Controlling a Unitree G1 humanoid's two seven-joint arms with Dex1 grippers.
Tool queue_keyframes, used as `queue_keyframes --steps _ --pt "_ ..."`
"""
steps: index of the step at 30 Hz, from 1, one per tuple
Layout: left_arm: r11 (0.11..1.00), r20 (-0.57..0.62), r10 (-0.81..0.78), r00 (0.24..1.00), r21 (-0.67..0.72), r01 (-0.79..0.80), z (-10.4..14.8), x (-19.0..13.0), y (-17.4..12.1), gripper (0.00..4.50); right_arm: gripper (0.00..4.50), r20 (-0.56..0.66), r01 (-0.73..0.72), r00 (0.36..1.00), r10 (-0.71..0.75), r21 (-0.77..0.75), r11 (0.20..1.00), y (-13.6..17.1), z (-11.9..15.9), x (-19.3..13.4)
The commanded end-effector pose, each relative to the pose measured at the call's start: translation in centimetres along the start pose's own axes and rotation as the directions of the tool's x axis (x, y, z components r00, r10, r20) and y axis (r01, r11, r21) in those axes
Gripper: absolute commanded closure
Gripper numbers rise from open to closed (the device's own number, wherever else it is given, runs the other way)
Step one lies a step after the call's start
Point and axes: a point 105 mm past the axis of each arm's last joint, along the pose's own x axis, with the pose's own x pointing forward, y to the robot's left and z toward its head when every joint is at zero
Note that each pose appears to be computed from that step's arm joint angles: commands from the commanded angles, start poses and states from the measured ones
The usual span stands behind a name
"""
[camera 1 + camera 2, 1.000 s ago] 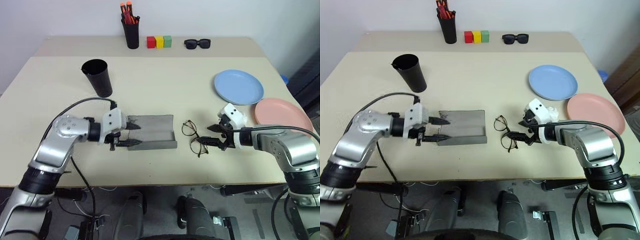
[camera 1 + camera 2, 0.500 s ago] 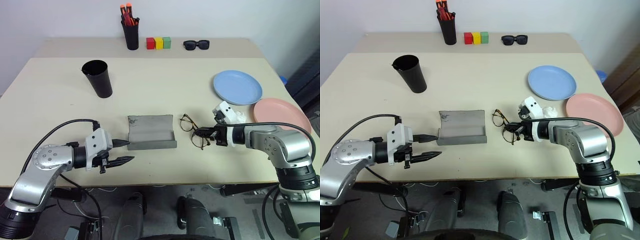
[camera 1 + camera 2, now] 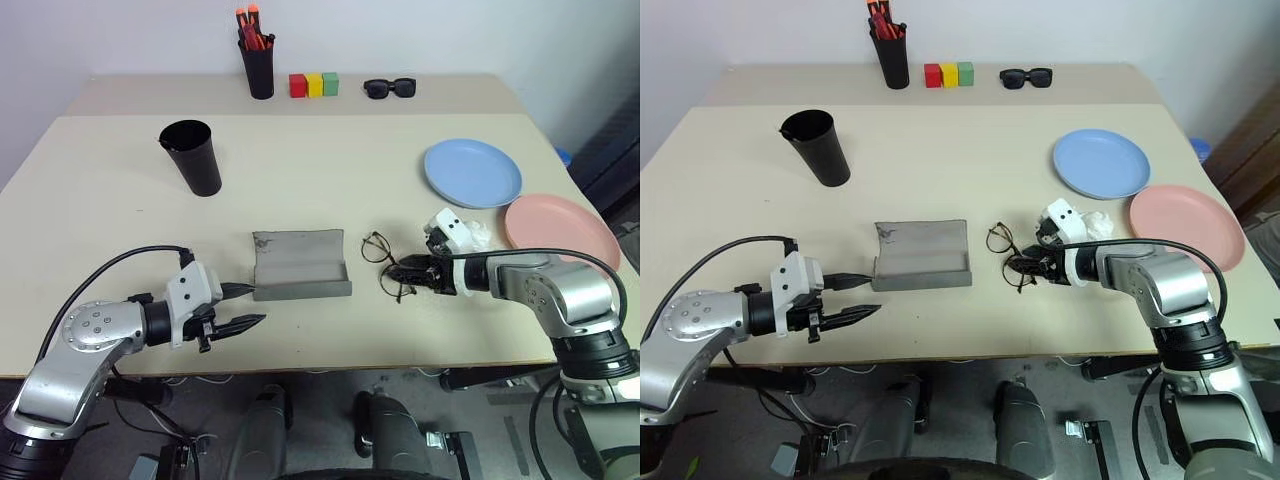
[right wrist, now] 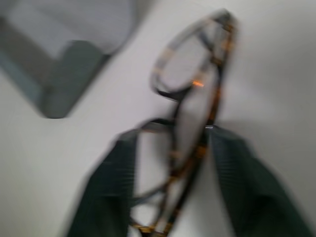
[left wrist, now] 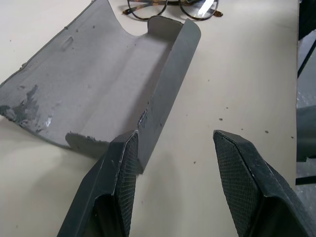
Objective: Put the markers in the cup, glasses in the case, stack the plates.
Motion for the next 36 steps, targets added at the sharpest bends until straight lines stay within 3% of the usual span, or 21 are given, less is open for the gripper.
queue_keyframes --steps 1,18,21,26,32,36 --pt "1.000 0.038 -0.016 0.999 0.027 0.015 1.2 0.3 -0.6 2.05 1.15 0.046 0.015 0.999 -0.013 -0.033 0.999 -0.1 1.7 -0.5" --pt "1.000 0.056 -0.013 0.998 0.018 0.012 1.3 1.0 -1.2 2.05 1.15 0.042 -0.014 0.999 0.014 0.003 1.000 0.0 2.7 -0.3" --pt "1.000 0.056 -0.011 0.998 0.016 0.010 1.3 1.0 -1.2 2.05 1.91 0.026 -0.015 1.000 0.014 0.000 1.000 0.1 2.4 -0.1" --pt "1.000 0.054 -0.007 0.999 0.011 0.007 1.2 1.0 -1.2 2.05 4.46 0.024 -0.018 1.000 0.018 -0.001 1.000 0.2 2.4 -0.1" --pt "0.998 0.044 0.053 0.998 -0.026 -0.052 0.4 0.4 -0.7 2.05 4.46 0.062 -0.024 0.998 0.029 -0.080 0.997 1.1 4.0 -0.3" --pt "0.984 0.041 0.163 0.986 -0.083 -0.159 -0.2 -1.1 0.4 2.05 4.46 0.093 -0.079 0.990 0.106 -0.262 0.962 3.8 6.8 -0.9"
